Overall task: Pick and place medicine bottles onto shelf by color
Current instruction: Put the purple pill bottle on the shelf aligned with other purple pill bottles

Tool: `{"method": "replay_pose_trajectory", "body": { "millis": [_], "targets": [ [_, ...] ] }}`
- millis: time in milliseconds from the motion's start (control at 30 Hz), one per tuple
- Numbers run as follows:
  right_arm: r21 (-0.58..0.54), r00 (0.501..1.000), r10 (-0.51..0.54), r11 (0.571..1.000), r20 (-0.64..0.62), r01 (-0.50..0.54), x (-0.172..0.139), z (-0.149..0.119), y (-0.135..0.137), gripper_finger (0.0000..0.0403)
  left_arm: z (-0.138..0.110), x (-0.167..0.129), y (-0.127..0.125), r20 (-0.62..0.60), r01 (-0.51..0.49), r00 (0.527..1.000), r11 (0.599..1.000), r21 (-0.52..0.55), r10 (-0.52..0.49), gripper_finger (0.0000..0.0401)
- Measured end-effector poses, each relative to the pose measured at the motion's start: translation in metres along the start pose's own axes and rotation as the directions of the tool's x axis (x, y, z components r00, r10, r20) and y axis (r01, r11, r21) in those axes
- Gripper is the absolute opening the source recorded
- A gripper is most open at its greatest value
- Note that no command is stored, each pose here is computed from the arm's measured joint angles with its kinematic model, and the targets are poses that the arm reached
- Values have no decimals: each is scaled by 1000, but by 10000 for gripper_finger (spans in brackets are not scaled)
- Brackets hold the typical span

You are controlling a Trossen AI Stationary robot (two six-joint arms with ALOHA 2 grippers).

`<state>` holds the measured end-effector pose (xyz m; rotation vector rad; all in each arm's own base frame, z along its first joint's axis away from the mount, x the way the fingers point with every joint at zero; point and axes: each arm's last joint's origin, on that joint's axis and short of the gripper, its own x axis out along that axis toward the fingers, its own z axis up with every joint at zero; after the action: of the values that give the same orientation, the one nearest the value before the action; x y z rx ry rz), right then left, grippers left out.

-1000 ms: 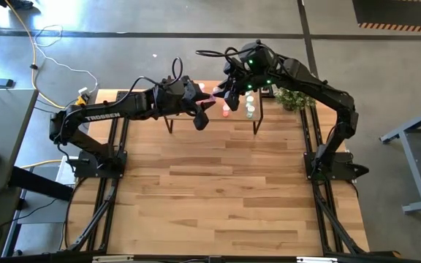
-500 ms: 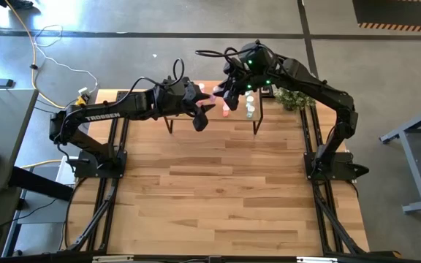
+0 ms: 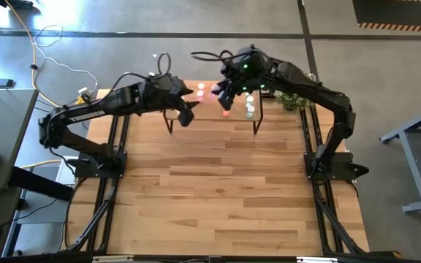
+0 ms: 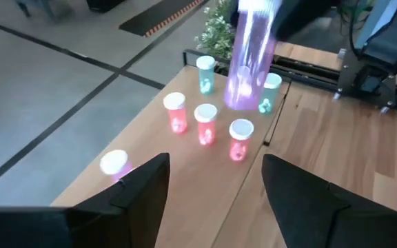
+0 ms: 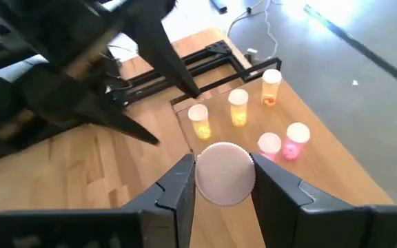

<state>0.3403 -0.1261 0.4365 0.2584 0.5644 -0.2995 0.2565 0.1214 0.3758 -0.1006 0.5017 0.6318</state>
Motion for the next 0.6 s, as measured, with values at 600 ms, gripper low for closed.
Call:
{"method": "replay_pose_trajectory", "body": {
  "millis": [600],
  "targets": [
    [-91, 988, -63, 995, -144, 50, 98, -27, 8, 109, 1, -64, 17, 64, -7, 998, 999, -47, 10, 216]
  ]
}}
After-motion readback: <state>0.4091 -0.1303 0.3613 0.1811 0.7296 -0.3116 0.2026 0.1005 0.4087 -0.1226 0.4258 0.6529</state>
